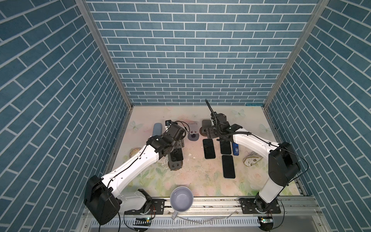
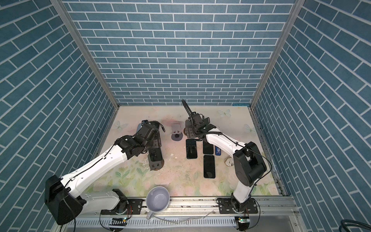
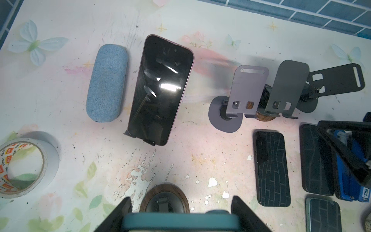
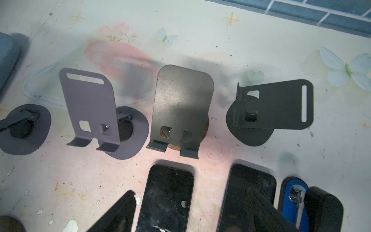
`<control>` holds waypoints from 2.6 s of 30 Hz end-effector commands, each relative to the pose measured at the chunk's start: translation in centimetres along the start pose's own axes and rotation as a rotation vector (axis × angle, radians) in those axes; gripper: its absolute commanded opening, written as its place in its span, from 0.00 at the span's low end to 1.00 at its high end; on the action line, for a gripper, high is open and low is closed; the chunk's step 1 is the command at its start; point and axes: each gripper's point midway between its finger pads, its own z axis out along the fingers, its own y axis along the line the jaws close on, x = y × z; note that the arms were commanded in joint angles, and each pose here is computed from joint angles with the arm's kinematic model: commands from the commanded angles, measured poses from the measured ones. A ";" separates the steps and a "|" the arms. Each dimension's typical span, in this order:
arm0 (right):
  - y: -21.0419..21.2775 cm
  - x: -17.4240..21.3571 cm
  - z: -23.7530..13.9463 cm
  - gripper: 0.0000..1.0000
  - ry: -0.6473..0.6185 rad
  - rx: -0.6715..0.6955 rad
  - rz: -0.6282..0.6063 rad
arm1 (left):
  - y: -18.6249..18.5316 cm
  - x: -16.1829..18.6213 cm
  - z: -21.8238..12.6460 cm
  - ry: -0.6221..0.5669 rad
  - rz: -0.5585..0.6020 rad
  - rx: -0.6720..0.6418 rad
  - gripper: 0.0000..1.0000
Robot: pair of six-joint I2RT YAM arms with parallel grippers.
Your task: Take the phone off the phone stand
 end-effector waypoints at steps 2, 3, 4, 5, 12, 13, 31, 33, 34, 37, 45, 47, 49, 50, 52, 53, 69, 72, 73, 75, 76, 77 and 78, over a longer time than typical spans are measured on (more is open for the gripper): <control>-0.8 -0.4 -1.3 0.87 -0.040 -0.001 0.039 | -2.1 -1.6 -0.7 -0.042 0.011 0.054 0.46; -0.9 -0.4 -1.4 0.87 -0.044 0.001 0.040 | -2.4 -1.6 -0.6 -0.041 0.013 0.058 0.46; -1.0 -0.4 -1.5 0.87 -0.045 0.004 0.042 | -2.8 -1.7 -0.5 -0.042 0.017 0.062 0.46; -1.2 -0.4 -1.6 0.87 -0.049 0.007 0.043 | -3.1 -1.8 -0.4 -0.042 0.021 0.066 0.46; -2.2 0.0 -2.0 0.87 -0.063 0.031 0.059 | -5.6 -2.1 0.5 -0.034 0.053 0.105 0.46; -2.3 0.0 -2.1 0.87 -0.065 0.033 0.062 | -5.9 -2.1 0.6 -0.032 0.060 0.106 0.46; -4.6 1.8 -2.0 0.87 -0.051 0.074 0.104 | -10.2 0.3 5.5 0.065 0.119 0.132 0.44; -4.7 2.0 -2.0 0.87 -0.050 0.076 0.108 | -10.5 0.8 6.0 0.077 0.123 0.130 0.44; -4.9 2.1 -2.0 0.87 -0.050 0.079 0.111 | -10.6 1.0 6.3 0.084 0.124 0.127 0.44; -5.1 2.4 -2.0 0.87 -0.045 0.082 0.117 | -11.0 1.5 7.1 0.096 0.125 0.125 0.43; -5.7 2.9 -2.2 0.87 -0.048 0.091 0.128 | -11.5 2.7 8.9 0.145 0.130 0.114 0.43; -5.9 2.9 -2.3 0.87 -0.051 0.094 0.132 | -11.7 2.9 9.3 0.153 0.132 0.110 0.43; -6.0 2.9 -2.4 0.87 -0.053 0.095 0.134 | -11.7 3.2 9.8 0.166 0.135 0.101 0.44; -6.0 3.0 -2.4 0.88 -0.052 0.097 0.133 | -11.7 3.4 10.1 0.175 0.137 0.093 0.44; -6.3 3.0 -2.5 0.87 -0.055 0.103 0.136 | -11.7 3.8 10.6 0.196 0.140 0.079 0.44; -6.4 3.1 -2.5 0.87 -0.053 0.106 0.135 | -11.7 4.0 10.9 0.207 0.143 0.071 0.44; -7.4 3.4 -2.4 0.88 -0.046 0.117 0.152 | -11.8 6.1 14.6 0.303 0.156 0.034 0.45; -7.6 3.4 -2.3 0.88 -0.045 0.119 0.153 | -11.7 6.3 15.1 0.315 0.156 0.029 0.45; -7.6 3.3 -2.4 0.88 -0.047 0.120 0.154 | -11.6 6.4 15.2 0.320 0.156 0.022 0.45; -7.7 3.3 -2.3 0.88 -0.044 0.119 0.153 | -11.4 6.5 15.5 0.329 0.159 0.011 0.45; -7.7 3.2 -2.3 0.88 -0.044 0.118 0.154 | -11.2 6.6 15.6 0.334 0.159 0.004 0.45; -7.7 3.2 -2.3 0.88 -0.043 0.118 0.153 | -11.1 6.7 15.7 0.337 0.160 -0.001 0.45; -7.7 3.2 -2.3 0.88 -0.043 0.118 0.154 | -10.9 6.7 15.8 0.336 0.160 -0.007 0.45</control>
